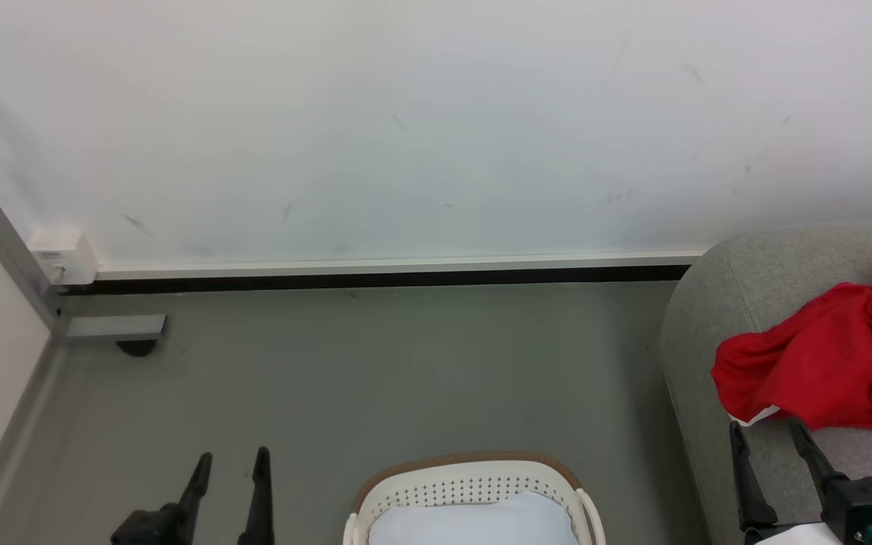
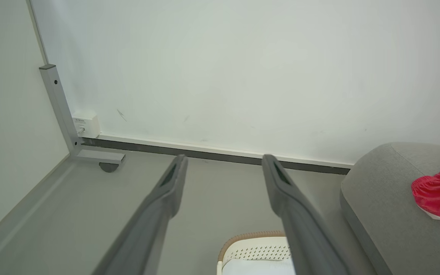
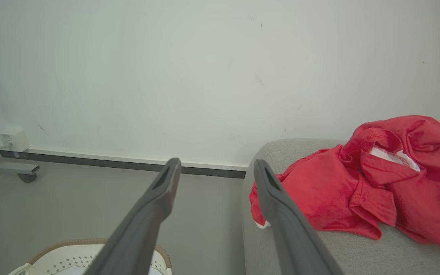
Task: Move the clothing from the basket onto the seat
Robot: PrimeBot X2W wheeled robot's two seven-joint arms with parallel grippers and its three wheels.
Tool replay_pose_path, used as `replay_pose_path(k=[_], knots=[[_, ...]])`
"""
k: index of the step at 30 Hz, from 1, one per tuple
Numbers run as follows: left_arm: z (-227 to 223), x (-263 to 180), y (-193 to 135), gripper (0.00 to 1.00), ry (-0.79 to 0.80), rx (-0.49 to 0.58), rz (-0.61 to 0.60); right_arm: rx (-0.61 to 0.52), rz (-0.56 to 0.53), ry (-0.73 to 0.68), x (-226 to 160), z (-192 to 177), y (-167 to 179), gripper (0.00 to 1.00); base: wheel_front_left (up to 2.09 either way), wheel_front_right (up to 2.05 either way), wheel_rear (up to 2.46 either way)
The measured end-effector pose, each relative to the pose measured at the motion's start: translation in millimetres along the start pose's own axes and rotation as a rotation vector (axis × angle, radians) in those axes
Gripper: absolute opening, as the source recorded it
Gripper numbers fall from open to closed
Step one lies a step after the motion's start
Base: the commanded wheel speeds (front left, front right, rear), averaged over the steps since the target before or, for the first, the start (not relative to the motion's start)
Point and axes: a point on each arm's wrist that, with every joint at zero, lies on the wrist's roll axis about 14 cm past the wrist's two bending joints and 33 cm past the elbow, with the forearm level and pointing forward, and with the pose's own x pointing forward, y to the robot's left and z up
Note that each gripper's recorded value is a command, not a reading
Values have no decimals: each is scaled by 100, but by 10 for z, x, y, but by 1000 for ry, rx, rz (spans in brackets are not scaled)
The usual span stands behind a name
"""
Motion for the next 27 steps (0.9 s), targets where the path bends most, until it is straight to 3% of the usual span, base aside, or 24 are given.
replay_pose_path(k=[14, 15, 20, 27], knots=[[-102, 1, 37, 100, 24, 0, 19, 17, 16, 1, 32, 1, 60, 100, 0, 0, 0], [-113, 0, 25, 0, 27, -5, 17, 18, 16, 0, 34, 4, 60, 0, 0, 0, 0], [-300, -81, 15, 0, 89, -26, 25, 44, 5, 77, -86, -243, 67, 0, 0, 0, 0], [-342, -84, 121, 0, 122, -151, 74, 180, -43, 96, -76, -264, -4, 0, 0, 0, 0]])
